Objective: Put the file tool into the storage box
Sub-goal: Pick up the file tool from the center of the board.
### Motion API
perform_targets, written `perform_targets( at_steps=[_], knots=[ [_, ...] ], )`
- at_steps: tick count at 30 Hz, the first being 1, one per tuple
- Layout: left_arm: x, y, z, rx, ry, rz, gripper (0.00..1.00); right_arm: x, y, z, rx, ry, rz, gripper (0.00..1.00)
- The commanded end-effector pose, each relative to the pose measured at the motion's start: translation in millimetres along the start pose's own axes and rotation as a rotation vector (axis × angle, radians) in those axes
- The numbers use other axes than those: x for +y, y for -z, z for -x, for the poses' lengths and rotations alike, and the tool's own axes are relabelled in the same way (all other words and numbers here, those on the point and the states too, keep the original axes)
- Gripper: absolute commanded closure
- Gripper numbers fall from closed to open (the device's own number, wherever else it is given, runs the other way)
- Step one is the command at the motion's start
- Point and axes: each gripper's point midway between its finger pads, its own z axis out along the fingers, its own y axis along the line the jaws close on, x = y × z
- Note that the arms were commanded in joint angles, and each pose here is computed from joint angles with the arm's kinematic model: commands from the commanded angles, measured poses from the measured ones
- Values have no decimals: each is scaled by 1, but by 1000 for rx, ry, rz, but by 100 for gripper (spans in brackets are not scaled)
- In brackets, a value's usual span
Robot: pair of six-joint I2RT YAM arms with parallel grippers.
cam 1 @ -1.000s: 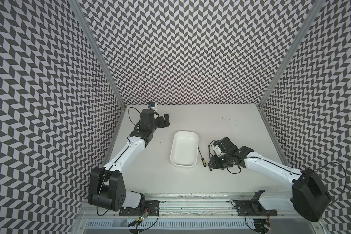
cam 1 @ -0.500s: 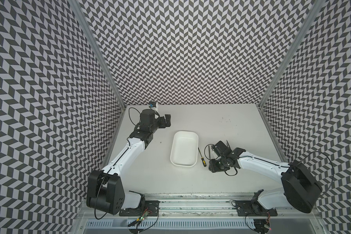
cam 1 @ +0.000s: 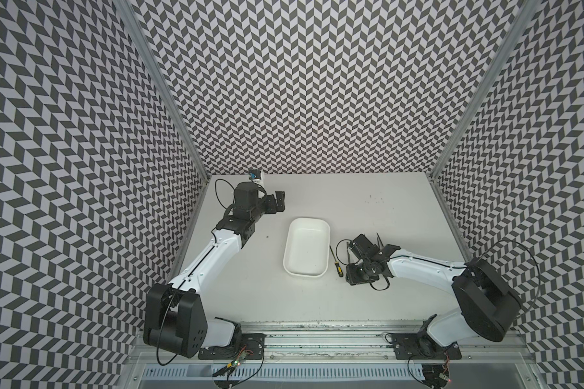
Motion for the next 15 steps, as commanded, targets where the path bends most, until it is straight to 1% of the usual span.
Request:
perform_targets(
  at_steps=[1,3,5,9,12,15],
  knots=[
    [-3,10,8,-20,-14,0,0,-4,-4,8,-24,29,-50,53],
    [-3,9,7,-18,-14,2,0,-7,-5,10,-29,43,-83,55],
    [-3,9,8,-21,-14,1,0,-11,-5,12,-30,60,-120,62],
    [-3,10,9,-23,-19,6,0,-18,-9,8,-17,84,-171,82],
    [-3,11,11,-27,-15,7,0,-21,-11,4,-10,81,-180,92],
    [-9,13,16,-34,-13,-26,0,-15,-2,9,-35,72,-157,95]
  ],
)
